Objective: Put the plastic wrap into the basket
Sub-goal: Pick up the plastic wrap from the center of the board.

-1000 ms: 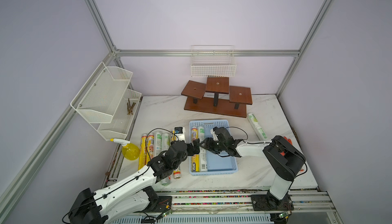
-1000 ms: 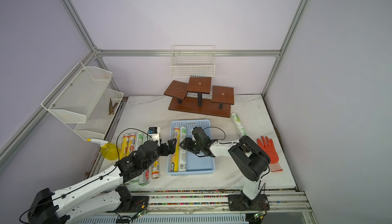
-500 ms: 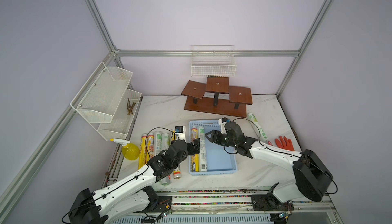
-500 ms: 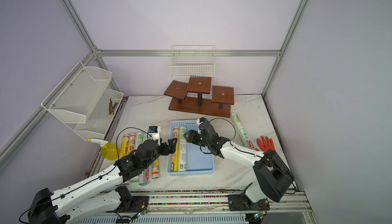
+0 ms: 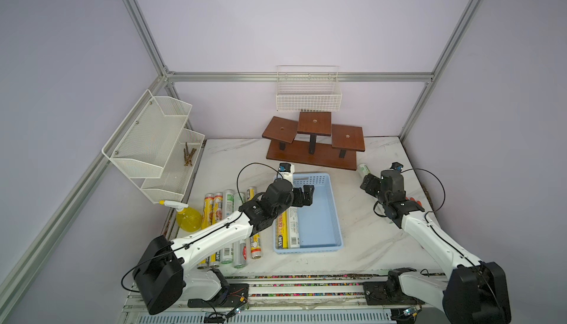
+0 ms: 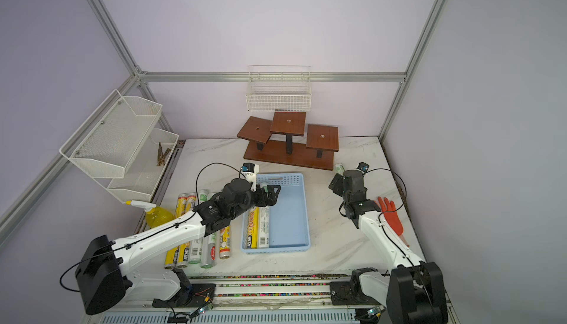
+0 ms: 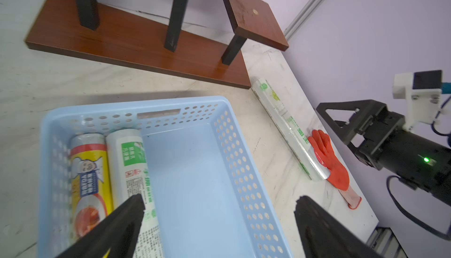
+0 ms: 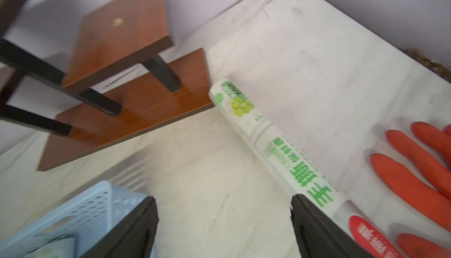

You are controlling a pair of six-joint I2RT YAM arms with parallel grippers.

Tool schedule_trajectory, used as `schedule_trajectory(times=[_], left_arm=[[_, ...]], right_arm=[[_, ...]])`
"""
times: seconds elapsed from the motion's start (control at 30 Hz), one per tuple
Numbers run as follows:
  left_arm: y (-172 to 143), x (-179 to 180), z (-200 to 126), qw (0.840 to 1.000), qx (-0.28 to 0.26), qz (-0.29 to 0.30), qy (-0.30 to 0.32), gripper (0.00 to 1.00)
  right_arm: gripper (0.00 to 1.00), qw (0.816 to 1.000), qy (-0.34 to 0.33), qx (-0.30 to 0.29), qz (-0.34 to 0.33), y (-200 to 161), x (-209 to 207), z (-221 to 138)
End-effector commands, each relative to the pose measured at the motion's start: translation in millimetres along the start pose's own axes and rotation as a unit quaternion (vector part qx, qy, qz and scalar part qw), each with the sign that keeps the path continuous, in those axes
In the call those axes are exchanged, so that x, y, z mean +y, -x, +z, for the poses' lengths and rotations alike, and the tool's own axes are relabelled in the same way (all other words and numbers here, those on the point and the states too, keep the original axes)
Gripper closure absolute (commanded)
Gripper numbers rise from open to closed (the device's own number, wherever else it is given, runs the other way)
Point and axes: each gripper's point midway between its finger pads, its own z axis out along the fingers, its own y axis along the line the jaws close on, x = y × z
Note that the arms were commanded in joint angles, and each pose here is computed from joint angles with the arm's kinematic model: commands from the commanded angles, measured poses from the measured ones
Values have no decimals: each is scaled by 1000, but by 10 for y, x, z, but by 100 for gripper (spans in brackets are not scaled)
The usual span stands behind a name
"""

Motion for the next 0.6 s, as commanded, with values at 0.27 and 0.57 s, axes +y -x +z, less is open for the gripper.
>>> schedule_trajectory(times=[0.27, 0.57], left_arm=[[-256, -558, 641, 994, 90, 40, -47, 0], [-408, -612, 760, 992, 111, 40, -50, 0]], right_arm=[[15, 991, -60, 110, -40, -58, -477, 622], [25, 970, -53, 226, -70, -524, -480, 956]])
